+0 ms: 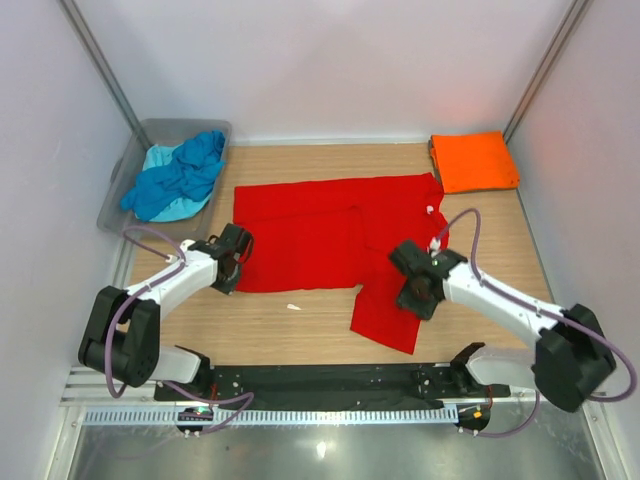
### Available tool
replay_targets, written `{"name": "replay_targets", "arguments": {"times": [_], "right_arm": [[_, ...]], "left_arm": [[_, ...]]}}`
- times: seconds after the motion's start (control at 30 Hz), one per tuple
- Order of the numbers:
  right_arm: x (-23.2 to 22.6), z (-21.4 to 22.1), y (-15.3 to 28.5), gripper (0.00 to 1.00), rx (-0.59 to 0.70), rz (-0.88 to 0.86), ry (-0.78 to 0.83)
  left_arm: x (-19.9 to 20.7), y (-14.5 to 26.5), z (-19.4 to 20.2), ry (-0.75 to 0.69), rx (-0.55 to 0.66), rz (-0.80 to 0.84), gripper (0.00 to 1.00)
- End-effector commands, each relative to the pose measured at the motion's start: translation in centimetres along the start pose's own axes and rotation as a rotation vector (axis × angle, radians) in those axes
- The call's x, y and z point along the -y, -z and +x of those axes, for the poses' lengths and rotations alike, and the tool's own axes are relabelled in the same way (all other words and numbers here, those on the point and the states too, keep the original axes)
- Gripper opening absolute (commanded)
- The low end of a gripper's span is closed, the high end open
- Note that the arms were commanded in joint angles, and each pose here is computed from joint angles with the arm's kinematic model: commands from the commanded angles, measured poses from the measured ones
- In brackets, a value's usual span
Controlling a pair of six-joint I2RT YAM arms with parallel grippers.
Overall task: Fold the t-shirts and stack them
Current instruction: Fold the tshirt
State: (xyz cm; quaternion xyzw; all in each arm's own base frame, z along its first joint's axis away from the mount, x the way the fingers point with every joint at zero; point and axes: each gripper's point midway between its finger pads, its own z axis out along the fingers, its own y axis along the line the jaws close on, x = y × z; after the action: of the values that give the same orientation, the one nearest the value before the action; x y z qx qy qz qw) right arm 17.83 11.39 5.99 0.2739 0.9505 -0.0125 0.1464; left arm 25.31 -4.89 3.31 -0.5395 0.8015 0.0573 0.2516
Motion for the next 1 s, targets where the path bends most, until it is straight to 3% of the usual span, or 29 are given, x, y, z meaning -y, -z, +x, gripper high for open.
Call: {"name": "replay_targets", "arguments": {"times": [0.0,0.13,0.33,0.57,0.97], "right_arm": [[3.1,5.1,-1.3,0.44,-0.087,0.028,-0.165],[4.9,6.7,-1.7,0.44,-0.086,0.014,-0.19],[4.2,6.2,-1.7,0.43,-0.052,-0.053,-0.182],[5.4,7.4,-2.3,0.36,-0.086,0.015,-0.151],[4.8,9.1,-2.9,0.27,-0.113,-0.028,-0.121]], "left_arm": [[1.2,0.1,-0.3,0.0,0.001,0.055,0.0],[1.5,0.1,-0.3,-0.007,0.002,0.063,0.0],[1.5,0.1,-0.4,-0.002,0.007,0.065,0.0],[1.4,0.4,-0.9,0.002,0.023,0.065,0.0],[0.7,0.3,-1.0,0.01,0.035,0.046,0.0]]}}
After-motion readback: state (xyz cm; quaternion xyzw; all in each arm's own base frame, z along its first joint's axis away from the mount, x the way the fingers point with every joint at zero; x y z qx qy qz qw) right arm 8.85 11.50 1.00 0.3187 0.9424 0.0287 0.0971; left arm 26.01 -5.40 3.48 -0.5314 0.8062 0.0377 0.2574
